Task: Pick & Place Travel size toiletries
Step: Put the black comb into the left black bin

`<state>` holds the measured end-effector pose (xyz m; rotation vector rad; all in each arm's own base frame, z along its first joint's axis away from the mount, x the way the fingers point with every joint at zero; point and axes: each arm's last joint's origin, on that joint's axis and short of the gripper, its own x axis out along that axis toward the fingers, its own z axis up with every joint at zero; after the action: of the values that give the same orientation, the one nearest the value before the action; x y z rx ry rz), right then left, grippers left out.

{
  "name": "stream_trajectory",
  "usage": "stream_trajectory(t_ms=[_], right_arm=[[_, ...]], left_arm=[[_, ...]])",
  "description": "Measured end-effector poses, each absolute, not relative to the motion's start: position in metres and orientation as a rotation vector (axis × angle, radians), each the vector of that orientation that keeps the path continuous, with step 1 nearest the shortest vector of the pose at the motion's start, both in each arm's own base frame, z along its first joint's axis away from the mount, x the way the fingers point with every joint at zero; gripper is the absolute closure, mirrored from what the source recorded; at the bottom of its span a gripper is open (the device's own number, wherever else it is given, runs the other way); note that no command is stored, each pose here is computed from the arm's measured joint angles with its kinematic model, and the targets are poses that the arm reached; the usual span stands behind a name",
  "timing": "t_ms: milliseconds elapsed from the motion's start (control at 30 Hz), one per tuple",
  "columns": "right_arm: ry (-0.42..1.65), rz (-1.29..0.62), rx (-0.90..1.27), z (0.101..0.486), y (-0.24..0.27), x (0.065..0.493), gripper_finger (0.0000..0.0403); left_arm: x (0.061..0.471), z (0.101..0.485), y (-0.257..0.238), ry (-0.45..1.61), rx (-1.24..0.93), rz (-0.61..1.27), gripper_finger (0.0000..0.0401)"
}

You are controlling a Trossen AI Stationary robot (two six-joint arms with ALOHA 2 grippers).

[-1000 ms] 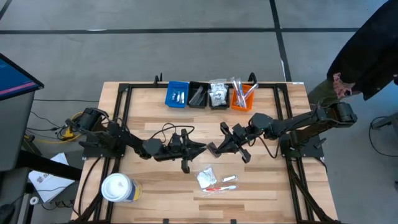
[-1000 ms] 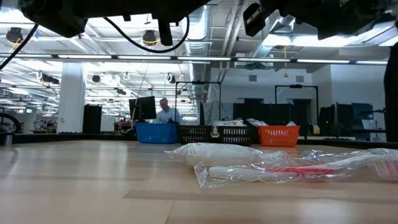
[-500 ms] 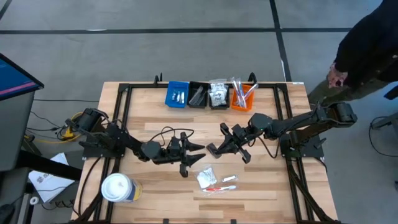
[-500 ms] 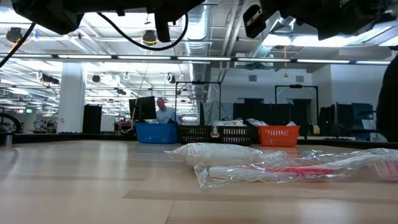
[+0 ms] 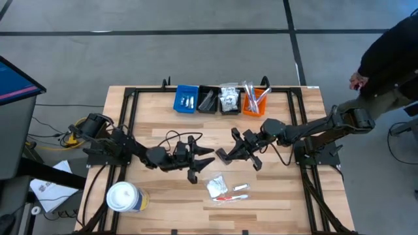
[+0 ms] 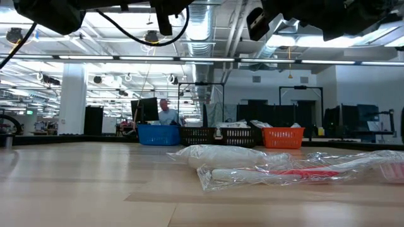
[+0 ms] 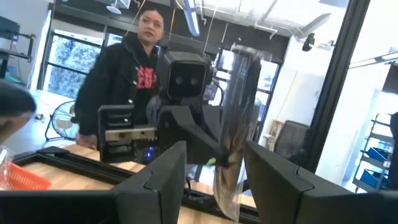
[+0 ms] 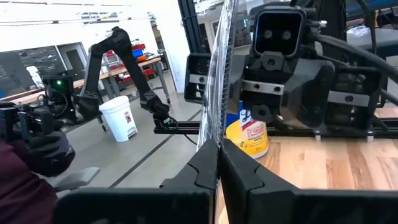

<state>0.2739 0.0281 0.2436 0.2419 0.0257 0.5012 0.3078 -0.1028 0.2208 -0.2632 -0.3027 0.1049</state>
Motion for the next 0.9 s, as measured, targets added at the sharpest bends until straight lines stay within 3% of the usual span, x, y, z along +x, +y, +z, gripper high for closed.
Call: stream_trajectory(t_ms=[900], right_arm=[[0.03,0.304,0.233,0.24,0.009,0.277,0.0401]], left_arm=[[0.315,0.224,-0.072,-0.326,-0.253,0.178,0.0239]])
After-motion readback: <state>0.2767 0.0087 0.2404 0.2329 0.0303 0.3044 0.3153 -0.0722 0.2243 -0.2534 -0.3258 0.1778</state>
